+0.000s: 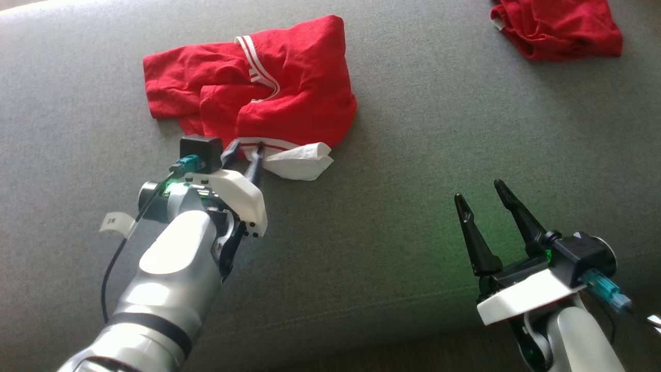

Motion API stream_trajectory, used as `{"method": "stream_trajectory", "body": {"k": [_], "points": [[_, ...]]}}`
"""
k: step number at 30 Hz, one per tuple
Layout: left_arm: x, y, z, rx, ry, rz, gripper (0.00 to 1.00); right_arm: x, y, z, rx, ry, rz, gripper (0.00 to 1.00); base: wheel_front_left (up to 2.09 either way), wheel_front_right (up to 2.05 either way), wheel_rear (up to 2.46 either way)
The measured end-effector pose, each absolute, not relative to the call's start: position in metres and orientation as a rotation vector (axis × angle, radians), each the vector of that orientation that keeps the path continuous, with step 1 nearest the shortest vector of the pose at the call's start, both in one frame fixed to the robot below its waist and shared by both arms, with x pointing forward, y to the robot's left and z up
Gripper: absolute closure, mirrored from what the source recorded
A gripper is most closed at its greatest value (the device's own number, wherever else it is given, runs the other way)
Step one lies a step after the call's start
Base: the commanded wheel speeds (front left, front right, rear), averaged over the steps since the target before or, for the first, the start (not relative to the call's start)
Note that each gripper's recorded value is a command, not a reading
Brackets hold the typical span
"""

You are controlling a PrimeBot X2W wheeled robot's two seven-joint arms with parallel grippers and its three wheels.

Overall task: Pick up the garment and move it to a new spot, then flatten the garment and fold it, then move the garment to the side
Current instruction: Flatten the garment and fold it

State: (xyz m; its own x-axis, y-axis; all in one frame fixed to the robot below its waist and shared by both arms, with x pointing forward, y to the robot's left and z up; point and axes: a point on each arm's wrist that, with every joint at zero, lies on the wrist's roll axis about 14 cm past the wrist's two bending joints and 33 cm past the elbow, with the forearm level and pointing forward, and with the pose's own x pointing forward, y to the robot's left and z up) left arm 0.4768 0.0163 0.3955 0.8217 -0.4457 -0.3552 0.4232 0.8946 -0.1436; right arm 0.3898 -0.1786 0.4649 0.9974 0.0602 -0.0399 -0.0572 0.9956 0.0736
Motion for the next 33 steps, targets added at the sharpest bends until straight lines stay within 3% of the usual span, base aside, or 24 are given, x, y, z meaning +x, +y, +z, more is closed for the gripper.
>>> {"method": "stream_trajectory", "body": {"k": [2,10,18,25,33], "points": [[0.476,0.014,0.396,-0.062,0.396,-0.473,1.0,0.389,-0.179,0.466,0.08,0.04,0.056,0.0,0.0,0.0,0.0],[0.476,0.0,0.412,-0.145,0.367,-0.52,1.0,0.387,-0.18,0.47,0.087,0.029,0.052,0.0,0.0,0.0,0.0],[0.479,-0.059,0.488,-0.358,0.263,-0.681,1.0,0.378,-0.181,0.483,0.135,-0.008,0.042,0.0,0.0,0.0,0.0],[0.501,-0.12,0.643,-0.311,-0.089,-0.921,1.0,0.364,-0.204,0.497,0.165,-0.05,-0.032,0.0,0.0,0.0,0.0],[0.496,-0.149,0.777,-0.11,-0.506,-1.002,1.0,0.345,-0.229,0.507,0.183,-0.08,-0.114,0.0,0.0,0.0,0.0]]}}
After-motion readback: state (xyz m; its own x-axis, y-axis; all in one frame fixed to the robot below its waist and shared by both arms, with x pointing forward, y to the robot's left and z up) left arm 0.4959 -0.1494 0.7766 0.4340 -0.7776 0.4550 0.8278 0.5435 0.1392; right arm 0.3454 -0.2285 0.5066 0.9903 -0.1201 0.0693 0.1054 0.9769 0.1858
